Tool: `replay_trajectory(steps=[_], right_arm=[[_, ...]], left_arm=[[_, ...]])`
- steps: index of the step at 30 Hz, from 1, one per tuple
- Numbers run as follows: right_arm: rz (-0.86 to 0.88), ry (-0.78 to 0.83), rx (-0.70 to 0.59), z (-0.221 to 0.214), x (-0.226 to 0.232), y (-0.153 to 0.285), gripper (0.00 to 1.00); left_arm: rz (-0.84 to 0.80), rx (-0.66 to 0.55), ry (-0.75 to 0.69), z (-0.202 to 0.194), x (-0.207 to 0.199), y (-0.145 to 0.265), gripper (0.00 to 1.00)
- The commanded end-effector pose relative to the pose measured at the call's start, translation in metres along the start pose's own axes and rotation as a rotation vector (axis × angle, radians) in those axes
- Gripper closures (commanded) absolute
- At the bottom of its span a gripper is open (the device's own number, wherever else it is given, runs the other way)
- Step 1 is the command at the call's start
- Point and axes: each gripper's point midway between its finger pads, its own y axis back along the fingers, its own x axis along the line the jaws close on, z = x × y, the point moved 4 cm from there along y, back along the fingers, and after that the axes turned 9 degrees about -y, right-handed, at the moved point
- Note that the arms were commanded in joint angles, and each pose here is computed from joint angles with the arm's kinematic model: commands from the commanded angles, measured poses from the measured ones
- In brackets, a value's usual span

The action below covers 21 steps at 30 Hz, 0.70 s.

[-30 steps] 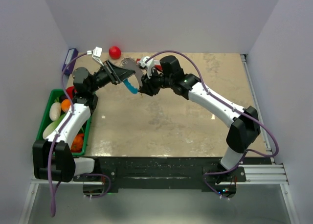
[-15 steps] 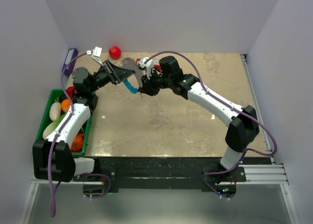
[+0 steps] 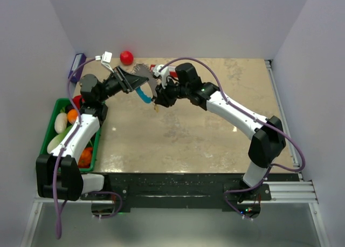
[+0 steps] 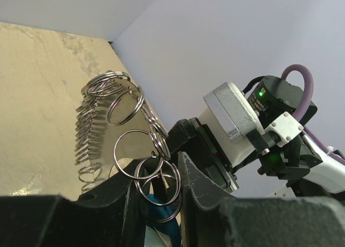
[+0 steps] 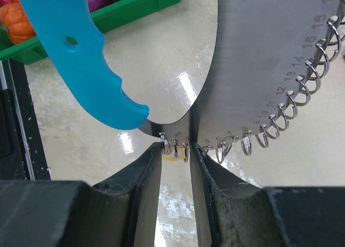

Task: Remove the keys from the keyring

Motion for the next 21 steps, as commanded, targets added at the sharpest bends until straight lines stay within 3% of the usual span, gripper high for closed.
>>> replay_trajectory(steps=[1,8,11,15,21], right_arm=[[-0.006,0.03,-0.025,0.006,0.0,0.001,0.68],[0.0,0.022,-0.037,0.009,0.001,-0.002,0.71],[0.013,0.024,-0.034,0.009,0.004,-0.005,0.78],[0.041,0.018,-0.028,0.009,0.008,-0.006,1.0],[0.089,0.027,-0.039,0.009,0.017,0.001,1.0]], left_arm=[[-0.058,-0.05,-0.065,0.014,-0.017,0.004,1.0],[-0.057,-0.049,-0.064,0.013,-0.016,0.005,1.0],[-0.057,-0.049,-0.063,0.012,-0.016,0.005,1.0],[-0.055,-0.049,-0.063,0.012,-0.015,0.005,1.0],[-0.049,-0.052,-0.064,0.011,-0.014,0.005,1.0]])
